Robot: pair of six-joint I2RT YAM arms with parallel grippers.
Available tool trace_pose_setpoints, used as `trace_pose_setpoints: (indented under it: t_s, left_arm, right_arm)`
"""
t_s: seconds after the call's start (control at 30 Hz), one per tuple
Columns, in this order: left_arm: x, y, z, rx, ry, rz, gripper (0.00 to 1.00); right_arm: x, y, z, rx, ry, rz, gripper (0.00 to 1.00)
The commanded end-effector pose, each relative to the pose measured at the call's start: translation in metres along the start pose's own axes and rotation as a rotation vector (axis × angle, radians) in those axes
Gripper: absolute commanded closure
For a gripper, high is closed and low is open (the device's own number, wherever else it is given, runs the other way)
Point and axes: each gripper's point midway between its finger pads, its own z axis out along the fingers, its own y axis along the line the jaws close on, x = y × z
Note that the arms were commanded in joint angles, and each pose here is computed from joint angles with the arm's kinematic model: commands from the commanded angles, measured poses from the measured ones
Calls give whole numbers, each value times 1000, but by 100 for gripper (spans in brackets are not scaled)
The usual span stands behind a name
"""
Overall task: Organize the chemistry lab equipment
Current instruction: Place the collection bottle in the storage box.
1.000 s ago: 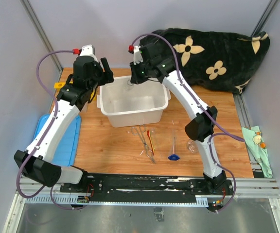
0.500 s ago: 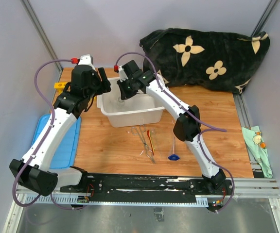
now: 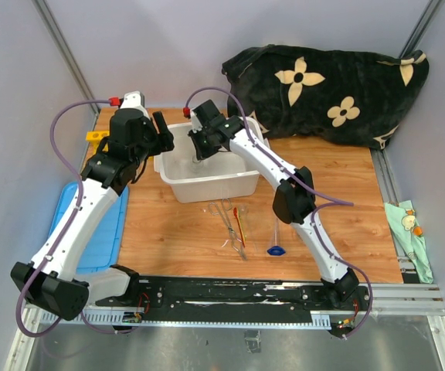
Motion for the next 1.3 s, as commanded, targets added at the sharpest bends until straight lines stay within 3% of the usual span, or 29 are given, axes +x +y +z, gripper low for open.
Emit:
trace_pose_setpoints:
  t_s: [0.0, 0.73, 1.27]
  left_arm:
    - [-2, 2, -6, 1, -17, -15, 31]
    - [7, -6, 11, 28, 16, -18, 31]
    - [13, -13, 28, 38, 58, 9, 31]
  right_arm:
    - [-16, -14, 4, 34, -59, 17, 100]
    - [-25, -42, 18, 31, -105, 103, 98]
    - [-22, -38, 23, 2, -98, 111, 94]
